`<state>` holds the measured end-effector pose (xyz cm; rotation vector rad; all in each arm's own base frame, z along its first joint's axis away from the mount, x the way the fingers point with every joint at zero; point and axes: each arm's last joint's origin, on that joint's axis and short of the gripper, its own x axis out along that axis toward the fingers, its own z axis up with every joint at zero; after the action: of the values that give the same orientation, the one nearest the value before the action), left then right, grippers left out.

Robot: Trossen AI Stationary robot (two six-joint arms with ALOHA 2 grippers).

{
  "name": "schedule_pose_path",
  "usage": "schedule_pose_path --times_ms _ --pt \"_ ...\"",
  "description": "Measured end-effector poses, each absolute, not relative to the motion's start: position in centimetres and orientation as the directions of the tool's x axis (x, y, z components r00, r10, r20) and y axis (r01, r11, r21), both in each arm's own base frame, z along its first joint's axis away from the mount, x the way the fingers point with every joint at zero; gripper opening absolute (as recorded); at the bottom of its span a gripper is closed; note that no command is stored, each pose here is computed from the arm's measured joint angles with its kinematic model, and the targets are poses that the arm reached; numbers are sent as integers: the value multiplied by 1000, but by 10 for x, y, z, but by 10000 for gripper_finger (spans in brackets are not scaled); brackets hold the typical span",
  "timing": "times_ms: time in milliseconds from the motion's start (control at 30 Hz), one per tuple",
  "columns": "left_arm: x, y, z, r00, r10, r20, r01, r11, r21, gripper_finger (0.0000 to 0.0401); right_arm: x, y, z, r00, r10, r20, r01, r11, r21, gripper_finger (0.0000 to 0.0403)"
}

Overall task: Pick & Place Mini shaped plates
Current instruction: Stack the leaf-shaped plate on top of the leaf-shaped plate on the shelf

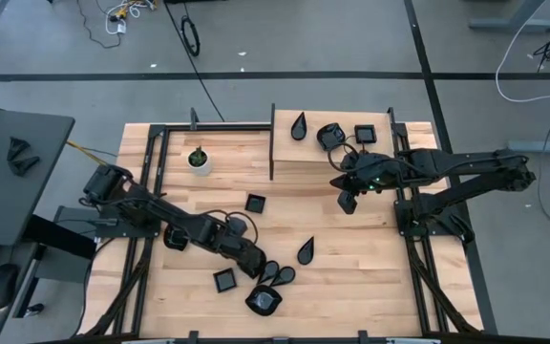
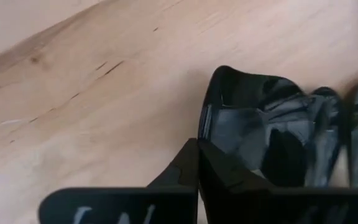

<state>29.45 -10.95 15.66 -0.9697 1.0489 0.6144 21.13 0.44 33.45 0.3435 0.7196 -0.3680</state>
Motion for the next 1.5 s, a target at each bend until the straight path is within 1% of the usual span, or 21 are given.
schedule_pose_path --times_ms 167,267,367,500,600,667,833,933,1000,1100,1233,1333,1500 --pt "299 -99 174 466 -23 -885 -794 430 -429 3 211 4 322 670 -205 -714 447 879 167 5" --pt "310 -90 190 515 -14 -857 -769 435 -469 2 211 5 315 654 -201 -729 474 861 187 8" --pt "325 -80 212 571 1 -821 -733 450 -510 2 211 6 314 656 -158 -738 460 859 224 21" --pt "340 -63 238 634 42 -772 -693 473 -544 1 212 9 314 669 -64 -740 400 870 287 55" --pt "349 -51 256 676 79 -732 -663 498 -559 1 216 14 317 709 2 -705 330 883 335 89" --pt "353 -44 266 697 111 -709 -646 527 -553 1 221 18 316 755 21 -656 294 883 366 111" --pt "359 -33 280 722 141 -677 -622 561 -546 1 240 22 306 857 50 -513 247 834 493 163" --pt "360 -30 283 728 147 -669 -615 569 -545 1 252 21 300 875 43 -482 249 814 525 184" --pt "360 -29 283 726 145 -672 -617 569 -544 1 260 20 292 861 35 -508 273 811 518 190" --pt "360 -29 283 729 141 -670 -613 571 -546 1 272 20 276 828 27 -560 304 818 489 191" --pt "360 -30 283 728 140 -671 -613 571 -546 2 283 20 264 812 25 -583 313 824 472 177" --pt "360 -30 283 728 137 -671 -612 571 -548 2 285 21 260 807 25 -591 316 826 467 155" --pt "360 -30 283 728 136 -671 -612 569 -549 3 286 21 261 814 25 -580 300 837 458 102"
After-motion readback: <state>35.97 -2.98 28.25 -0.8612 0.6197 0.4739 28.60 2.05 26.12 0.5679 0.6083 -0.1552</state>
